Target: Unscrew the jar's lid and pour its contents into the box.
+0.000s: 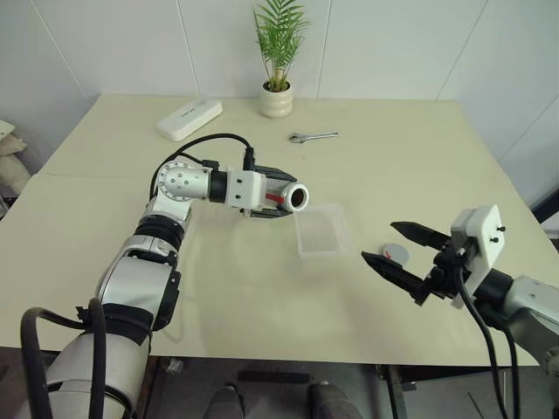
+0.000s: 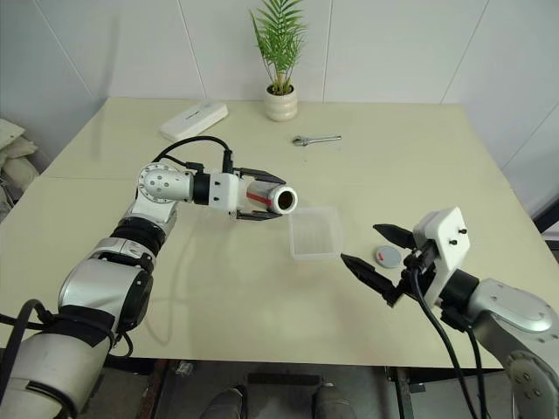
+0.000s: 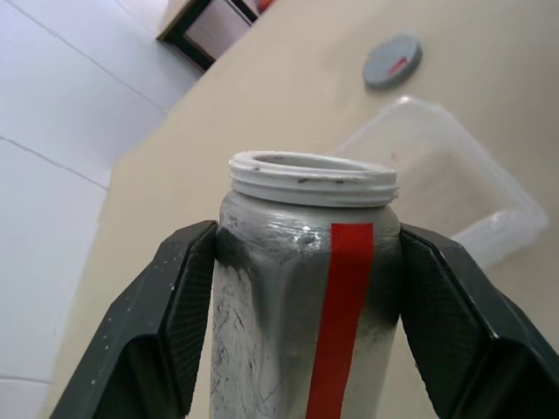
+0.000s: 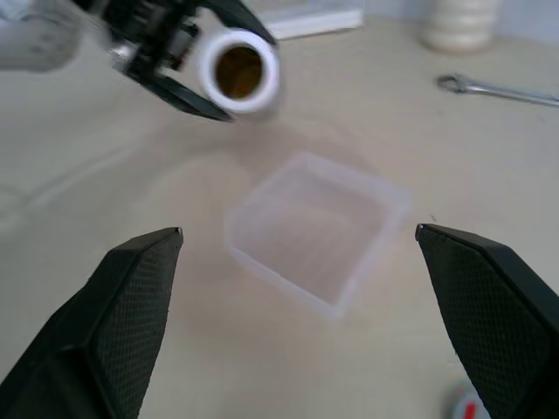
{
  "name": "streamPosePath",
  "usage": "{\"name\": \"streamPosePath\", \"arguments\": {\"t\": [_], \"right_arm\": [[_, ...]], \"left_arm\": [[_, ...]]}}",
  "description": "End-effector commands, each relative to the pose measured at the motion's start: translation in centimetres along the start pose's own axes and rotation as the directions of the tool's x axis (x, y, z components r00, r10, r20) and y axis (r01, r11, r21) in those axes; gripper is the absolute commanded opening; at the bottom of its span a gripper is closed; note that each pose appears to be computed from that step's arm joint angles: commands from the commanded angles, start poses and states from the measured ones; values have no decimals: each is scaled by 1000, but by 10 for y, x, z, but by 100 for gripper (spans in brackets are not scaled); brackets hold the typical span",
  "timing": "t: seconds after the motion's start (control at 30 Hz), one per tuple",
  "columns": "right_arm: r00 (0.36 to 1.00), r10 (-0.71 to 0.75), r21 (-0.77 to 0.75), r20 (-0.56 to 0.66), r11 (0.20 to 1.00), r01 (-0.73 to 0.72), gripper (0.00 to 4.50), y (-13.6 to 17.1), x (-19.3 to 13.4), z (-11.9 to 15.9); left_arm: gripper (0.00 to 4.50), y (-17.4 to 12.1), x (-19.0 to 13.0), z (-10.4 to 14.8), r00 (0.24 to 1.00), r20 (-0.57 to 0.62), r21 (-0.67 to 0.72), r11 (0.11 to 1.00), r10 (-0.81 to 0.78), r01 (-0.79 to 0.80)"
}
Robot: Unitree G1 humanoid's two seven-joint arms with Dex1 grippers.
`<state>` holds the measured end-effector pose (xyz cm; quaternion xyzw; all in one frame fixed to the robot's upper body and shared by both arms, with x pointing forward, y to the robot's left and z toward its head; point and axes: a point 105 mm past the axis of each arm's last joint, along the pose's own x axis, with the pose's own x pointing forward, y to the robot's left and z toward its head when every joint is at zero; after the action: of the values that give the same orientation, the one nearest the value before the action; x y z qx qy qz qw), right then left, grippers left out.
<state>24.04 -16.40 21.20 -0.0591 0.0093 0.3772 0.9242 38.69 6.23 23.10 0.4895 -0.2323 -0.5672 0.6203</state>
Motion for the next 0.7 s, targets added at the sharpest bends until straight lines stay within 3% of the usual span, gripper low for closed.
{"name": "streamPosePath", "arguments": {"t": [0.03,0.17,0.33,0.57,0.7], "right_arm": [[999,-28,-38,25,999,29,450,-5,-5,11],[998,-45,-46,36,998,47,450,-5,-4,12],[998,-53,-43,37,998,55,450,-3,-2,10],[996,-80,-55,42,995,82,450,-3,-2,10],[995,-95,-50,43,994,97,450,-2,-3,9]], "left_arm": [[275,19,13,10,997,-77,235,972,20,-2],[275,36,33,6,974,-203,490,872,98,15],[274,44,50,24,984,-113,726,687,140,-14],[274,31,63,37,999,-7,871,492,37,-12],[274,28,68,32,1000,-5,947,321,2,5]]}}
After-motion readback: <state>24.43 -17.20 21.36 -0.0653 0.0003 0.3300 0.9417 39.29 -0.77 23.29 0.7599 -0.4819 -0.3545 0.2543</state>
